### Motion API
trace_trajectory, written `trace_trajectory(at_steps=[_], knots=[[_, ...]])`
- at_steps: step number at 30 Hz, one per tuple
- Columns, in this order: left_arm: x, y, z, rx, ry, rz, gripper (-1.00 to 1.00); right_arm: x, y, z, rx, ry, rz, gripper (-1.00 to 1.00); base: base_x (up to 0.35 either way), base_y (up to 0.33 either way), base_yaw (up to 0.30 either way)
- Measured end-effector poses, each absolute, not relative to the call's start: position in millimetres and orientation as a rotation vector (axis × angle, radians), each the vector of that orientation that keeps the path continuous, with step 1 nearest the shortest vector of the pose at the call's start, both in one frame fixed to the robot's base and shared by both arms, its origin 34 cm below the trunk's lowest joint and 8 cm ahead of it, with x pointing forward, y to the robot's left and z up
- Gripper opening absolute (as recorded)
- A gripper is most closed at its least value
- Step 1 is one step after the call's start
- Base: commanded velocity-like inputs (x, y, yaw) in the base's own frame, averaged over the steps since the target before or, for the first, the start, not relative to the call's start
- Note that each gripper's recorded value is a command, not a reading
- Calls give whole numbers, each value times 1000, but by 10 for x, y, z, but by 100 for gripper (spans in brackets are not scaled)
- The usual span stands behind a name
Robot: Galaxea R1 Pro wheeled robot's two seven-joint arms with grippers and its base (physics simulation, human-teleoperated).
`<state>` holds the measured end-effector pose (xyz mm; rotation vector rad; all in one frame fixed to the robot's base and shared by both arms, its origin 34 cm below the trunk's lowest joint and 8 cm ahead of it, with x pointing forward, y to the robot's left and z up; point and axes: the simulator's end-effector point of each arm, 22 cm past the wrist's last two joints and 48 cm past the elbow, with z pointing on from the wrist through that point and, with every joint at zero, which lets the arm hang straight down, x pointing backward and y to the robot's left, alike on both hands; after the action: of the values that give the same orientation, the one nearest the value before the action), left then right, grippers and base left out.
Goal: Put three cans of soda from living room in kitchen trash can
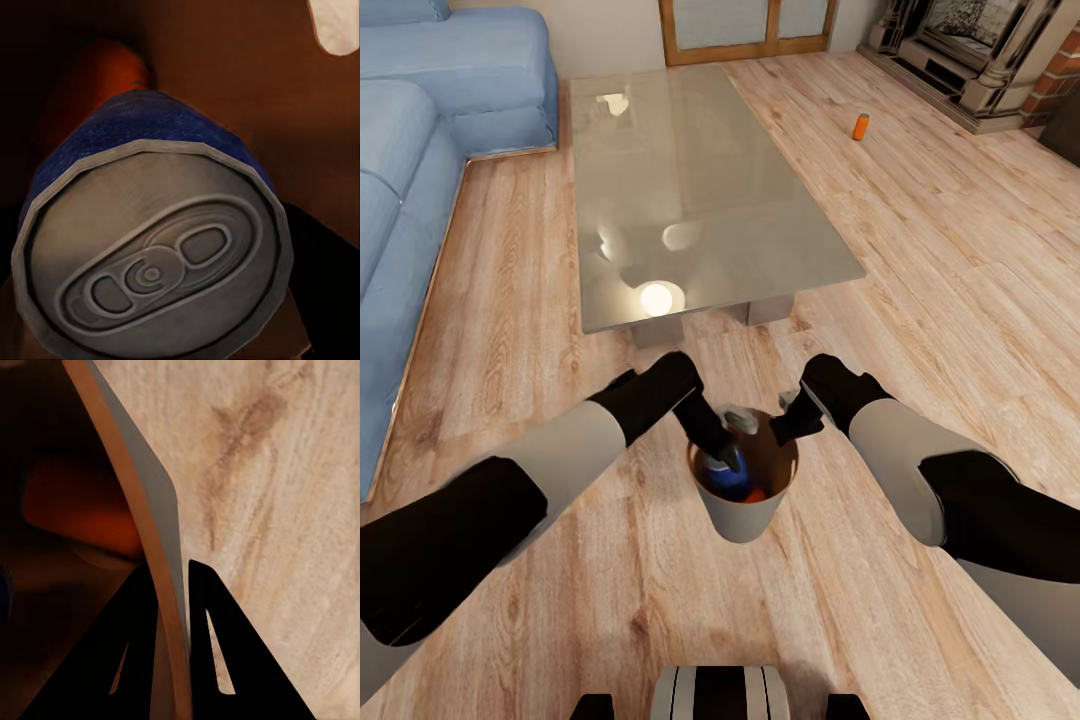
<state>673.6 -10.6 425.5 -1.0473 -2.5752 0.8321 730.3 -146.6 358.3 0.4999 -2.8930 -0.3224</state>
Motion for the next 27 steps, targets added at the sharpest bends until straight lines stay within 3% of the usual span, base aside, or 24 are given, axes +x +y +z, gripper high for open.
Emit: trace_trajectory(at_steps=[10,11,27], knots=[[6646,-35,4172,-1104,-2549,759,-100,7322,-1469,3595,506,-2895,-315,-100,0,0,0],[6647,-35,4173,-1105,-2549,759,100,7324,-1469,3596,506,-2895,-315,-100,0,0,0],[6689,-44,4220,-1110,-2557,786,100,7328,-1500,3589,515,-2896,-299,-100,0,0,0]])
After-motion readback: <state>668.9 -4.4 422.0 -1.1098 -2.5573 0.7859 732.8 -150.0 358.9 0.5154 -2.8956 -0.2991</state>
